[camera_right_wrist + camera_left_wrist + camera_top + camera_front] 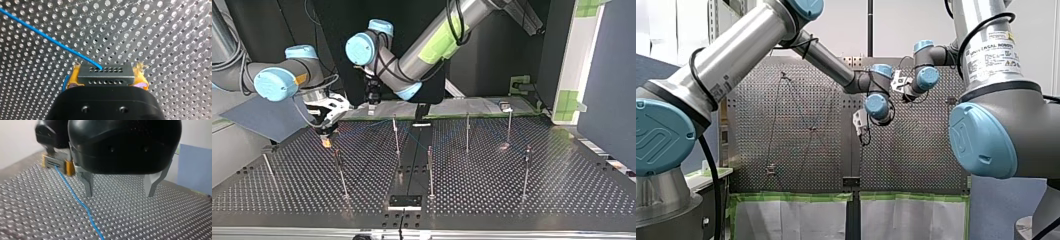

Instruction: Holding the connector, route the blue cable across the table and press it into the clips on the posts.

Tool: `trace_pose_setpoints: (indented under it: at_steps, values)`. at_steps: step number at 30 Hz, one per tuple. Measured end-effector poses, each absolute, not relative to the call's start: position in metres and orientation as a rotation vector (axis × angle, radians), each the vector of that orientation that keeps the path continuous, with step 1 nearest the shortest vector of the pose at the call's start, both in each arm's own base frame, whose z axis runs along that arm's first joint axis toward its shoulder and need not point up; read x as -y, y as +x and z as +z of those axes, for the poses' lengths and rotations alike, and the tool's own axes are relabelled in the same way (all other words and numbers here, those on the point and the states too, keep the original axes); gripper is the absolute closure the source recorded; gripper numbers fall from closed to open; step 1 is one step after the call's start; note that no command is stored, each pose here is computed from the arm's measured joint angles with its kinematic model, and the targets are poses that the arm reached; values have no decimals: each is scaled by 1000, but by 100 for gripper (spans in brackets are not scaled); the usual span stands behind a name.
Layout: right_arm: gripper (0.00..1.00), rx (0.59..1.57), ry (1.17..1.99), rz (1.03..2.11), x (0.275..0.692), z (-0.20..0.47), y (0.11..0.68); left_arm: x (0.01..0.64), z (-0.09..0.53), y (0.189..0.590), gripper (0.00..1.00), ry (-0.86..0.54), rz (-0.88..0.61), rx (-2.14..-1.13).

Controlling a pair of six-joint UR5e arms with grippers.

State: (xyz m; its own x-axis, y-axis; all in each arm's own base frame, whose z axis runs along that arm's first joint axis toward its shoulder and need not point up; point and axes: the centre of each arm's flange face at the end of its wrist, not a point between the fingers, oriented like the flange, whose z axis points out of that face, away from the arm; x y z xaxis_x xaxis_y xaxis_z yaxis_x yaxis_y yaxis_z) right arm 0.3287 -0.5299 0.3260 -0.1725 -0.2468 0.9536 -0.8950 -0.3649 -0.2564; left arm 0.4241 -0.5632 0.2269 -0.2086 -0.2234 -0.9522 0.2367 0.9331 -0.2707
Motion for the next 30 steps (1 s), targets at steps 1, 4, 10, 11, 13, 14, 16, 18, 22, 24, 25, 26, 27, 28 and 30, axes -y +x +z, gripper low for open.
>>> trace_pose_setpoints:
  at_steps: [1,4,10,11,13,14,16,18,22,24,25,26,27,28,30]
  values:
    - [100,1320,1561,1578,530,326,329,562,230,422,0,8,-424,-1723]
    - [100,1320,1562,1578,530,326,329,560,237,416,0,1,-439,-1705]
    - [100,1318,1569,1580,527,326,332,564,252,388,0,-41,-491,-1669]
    - [100,1317,1570,1581,527,326,333,565,255,383,0,-49,-501,-1662]
    - [100,1317,1572,1581,526,326,334,566,260,371,0,-70,-524,-1648]
    - [100,1317,1573,1581,526,326,334,566,263,367,0,-81,-533,-1641]
    - [100,1316,1575,1582,526,326,335,564,269,359,0,-110,-551,-1625]
    - [100,1316,1576,1582,525,325,335,561,273,355,0,-138,-564,-1610]
    - [100,1317,1580,1582,524,325,336,552,283,348,0,-201,-587,-1577]
    - [100,1317,1581,1581,524,325,336,547,288,346,0,-225,-593,-1562]
    - [100,1318,1582,1581,524,324,337,544,291,344,0,-241,-596,-1551]
    - [100,1318,1582,1581,523,324,337,541,293,343,0,-252,-598,-1543]
    - [100,1318,1583,1581,523,324,337,539,295,341,0,-262,-600,-1535]
    - [100,1318,1583,1581,523,324,337,536,298,340,0,-275,-602,-1526]
    - [100,1318,1584,1581,523,324,337,531,302,337,0,-292,-606,-1510]
